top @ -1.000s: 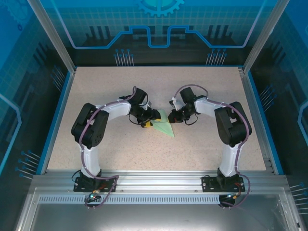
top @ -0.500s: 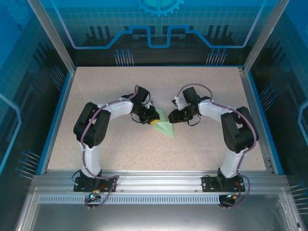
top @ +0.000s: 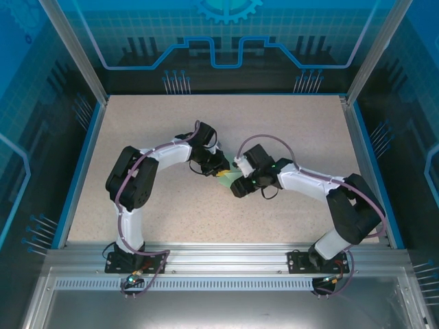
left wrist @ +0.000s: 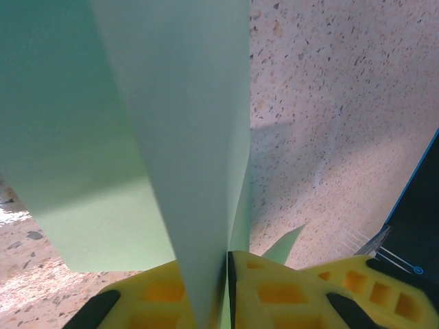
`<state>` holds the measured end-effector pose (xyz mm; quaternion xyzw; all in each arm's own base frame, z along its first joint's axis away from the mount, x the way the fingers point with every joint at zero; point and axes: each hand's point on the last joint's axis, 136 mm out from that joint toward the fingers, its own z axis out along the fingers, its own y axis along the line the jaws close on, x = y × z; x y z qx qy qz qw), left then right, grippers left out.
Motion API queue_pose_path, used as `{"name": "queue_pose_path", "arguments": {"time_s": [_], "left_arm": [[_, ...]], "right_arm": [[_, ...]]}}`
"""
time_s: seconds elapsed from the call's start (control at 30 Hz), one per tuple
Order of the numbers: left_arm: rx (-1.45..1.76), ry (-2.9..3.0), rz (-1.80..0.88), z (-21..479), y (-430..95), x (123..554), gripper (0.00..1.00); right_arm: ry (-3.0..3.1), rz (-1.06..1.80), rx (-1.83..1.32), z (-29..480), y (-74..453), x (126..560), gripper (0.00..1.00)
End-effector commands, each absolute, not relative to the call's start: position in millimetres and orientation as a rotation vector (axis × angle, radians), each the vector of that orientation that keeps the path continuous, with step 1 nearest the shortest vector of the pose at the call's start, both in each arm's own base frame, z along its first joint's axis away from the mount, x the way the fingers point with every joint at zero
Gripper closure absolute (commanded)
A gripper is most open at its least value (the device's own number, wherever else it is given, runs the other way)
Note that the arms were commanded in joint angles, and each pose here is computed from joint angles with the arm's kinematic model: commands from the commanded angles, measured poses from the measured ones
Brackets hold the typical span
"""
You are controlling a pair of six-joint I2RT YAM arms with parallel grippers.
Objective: Fold a paper plane with a square sheet of paper (fold left side to right side)
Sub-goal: Fourth fold the wing at the center of the table.
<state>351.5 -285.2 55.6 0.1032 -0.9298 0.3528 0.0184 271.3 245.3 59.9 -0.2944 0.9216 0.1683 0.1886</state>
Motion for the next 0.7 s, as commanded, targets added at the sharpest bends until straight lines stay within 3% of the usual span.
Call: {"name": "queue_pose_path", "arguments": {"time_s": [0.0,0.4,0.67], "left_arm": [[0.323,-2.888,1.073,58.4,-286.0,353.0,0.83],[0.322,-2.885,1.072,62.5,-287.7,355.6,0.81],[0.314,-2.893,1.064,64.1,-287.1,356.7,0.77]], "right_arm": [[2.528,0.364,-0.895,55.8,250.1,279.8,0.34],[2.53,0.302,-0.967,37.8,261.5,288.6,0.4],[2.537,0.273,-0.97,33.0,261.3,293.0,0.55]]}}
